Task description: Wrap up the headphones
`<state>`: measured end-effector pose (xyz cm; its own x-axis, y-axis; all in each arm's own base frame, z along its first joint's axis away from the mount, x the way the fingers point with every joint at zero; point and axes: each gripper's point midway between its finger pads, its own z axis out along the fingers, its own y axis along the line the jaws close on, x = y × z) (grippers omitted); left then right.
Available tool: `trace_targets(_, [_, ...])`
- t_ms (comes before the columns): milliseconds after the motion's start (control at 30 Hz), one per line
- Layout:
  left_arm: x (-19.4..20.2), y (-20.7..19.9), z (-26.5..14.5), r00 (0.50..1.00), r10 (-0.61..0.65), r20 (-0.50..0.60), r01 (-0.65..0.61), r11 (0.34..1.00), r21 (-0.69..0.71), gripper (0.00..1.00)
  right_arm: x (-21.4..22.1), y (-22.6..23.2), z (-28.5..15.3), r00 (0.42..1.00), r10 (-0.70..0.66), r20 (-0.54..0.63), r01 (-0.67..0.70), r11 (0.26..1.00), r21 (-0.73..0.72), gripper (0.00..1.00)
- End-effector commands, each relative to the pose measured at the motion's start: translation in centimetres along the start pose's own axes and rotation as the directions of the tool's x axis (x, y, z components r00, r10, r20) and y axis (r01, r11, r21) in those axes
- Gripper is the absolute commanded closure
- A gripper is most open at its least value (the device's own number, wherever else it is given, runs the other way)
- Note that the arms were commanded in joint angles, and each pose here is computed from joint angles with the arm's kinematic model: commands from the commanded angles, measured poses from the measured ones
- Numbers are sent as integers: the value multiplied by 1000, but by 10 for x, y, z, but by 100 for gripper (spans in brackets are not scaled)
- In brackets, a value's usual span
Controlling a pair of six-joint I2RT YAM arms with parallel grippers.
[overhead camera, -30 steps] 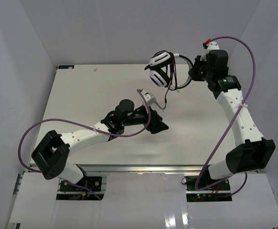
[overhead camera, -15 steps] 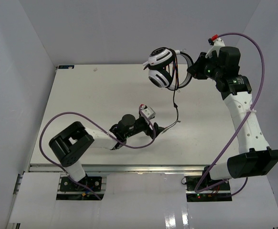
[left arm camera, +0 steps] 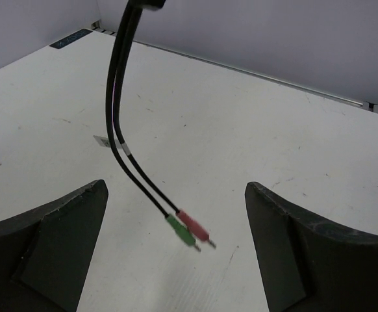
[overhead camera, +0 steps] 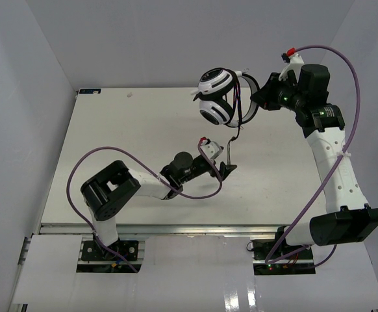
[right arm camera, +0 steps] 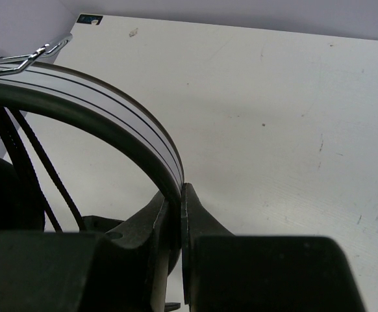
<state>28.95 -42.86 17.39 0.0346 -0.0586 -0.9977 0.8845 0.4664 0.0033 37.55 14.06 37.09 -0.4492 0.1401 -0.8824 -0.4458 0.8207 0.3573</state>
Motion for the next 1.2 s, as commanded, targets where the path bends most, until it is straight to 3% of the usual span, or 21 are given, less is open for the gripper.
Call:
trace_targets(0, [-19,5,13,998,62,8,-62,998,-16,3,-23,27,-15,997,-9,82,17,995,-100,92])
trace_targets(200, [0,42,21,995,48,-85,-64,979,-193,18,-20,33,-20,997,-10,81,20,992,-122,92])
trace_targets(300, [5,41,22,996,31,-89,-46,983,-176,54,-18,34,-23,997,-14,82,24,992,-126,92])
trace_targets(367, [6,40,21,996,19,-91,-35,985,-170,90,-18,34,-24,996,-19,84,30,992,-121,92])
trace_targets(400, [6,37,20,996,14,-88,-28,987,-155,100,-17,33,-24,996,-23,84,33,993,-117,92])
trace_targets(633, [5,14,-24,998,-52,-27,50,997,-56,100,-15,36,-26,994,-74,81,85,986,-146,92])
trace_targets(833, [-13,9,-74,975,-221,3,217,960,178,100,9,70,-42,940,-320,118,340,851,-399,92])
trace_targets(1033, [-10,28,-112,922,-338,-191,386,847,366,100,56,70,-53,815,-562,140,547,668,-505,92])
trace_targets(1167, [0,32,-116,837,-401,-372,534,748,395,100,96,63,-47,722,-684,105,621,574,-533,92])
